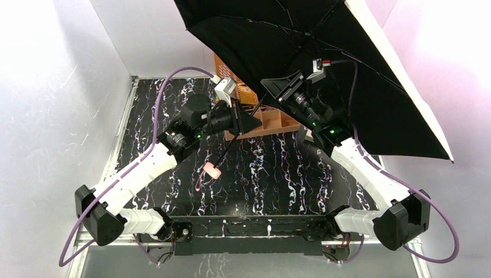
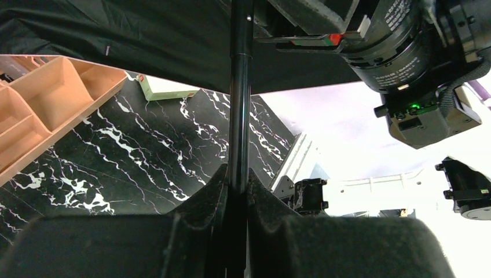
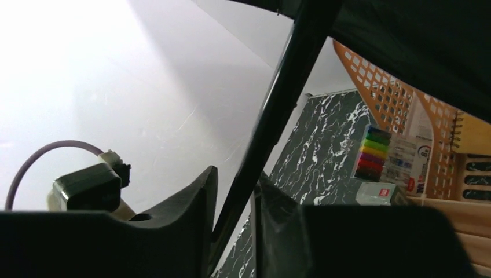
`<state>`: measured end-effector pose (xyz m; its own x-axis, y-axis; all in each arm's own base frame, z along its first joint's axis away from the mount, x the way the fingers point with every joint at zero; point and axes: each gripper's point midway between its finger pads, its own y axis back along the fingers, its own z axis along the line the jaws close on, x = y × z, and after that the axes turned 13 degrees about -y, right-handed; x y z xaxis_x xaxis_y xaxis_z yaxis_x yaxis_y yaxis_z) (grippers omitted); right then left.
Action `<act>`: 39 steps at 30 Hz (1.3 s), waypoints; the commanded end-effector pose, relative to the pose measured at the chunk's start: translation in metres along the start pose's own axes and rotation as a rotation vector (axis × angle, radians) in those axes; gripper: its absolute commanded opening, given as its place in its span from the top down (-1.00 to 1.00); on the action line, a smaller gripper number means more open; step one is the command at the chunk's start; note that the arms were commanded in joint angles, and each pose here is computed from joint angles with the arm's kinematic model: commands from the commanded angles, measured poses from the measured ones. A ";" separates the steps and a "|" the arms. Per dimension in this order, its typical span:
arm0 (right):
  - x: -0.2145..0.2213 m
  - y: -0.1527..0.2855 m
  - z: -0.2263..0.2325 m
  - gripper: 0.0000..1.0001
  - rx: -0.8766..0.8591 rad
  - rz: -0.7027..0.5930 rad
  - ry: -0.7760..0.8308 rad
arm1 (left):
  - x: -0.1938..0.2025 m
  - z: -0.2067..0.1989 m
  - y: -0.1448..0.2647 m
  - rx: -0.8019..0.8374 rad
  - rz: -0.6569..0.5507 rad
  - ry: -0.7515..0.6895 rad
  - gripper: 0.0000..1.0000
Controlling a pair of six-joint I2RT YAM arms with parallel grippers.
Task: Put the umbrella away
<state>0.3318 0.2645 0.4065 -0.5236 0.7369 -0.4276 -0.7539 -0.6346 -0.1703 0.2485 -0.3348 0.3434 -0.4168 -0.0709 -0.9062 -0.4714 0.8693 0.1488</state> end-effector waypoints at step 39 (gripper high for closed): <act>-0.105 -0.027 0.036 1.00 0.569 -0.178 0.526 | -0.075 0.007 -0.066 -0.163 -0.130 -0.388 -0.60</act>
<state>0.4020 0.2245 0.4385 -0.3468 0.4302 -0.8335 -0.9367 -0.2052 0.2838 0.3103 -0.3786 0.3696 -0.1212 0.0915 -0.9884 -0.6120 0.7771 0.1470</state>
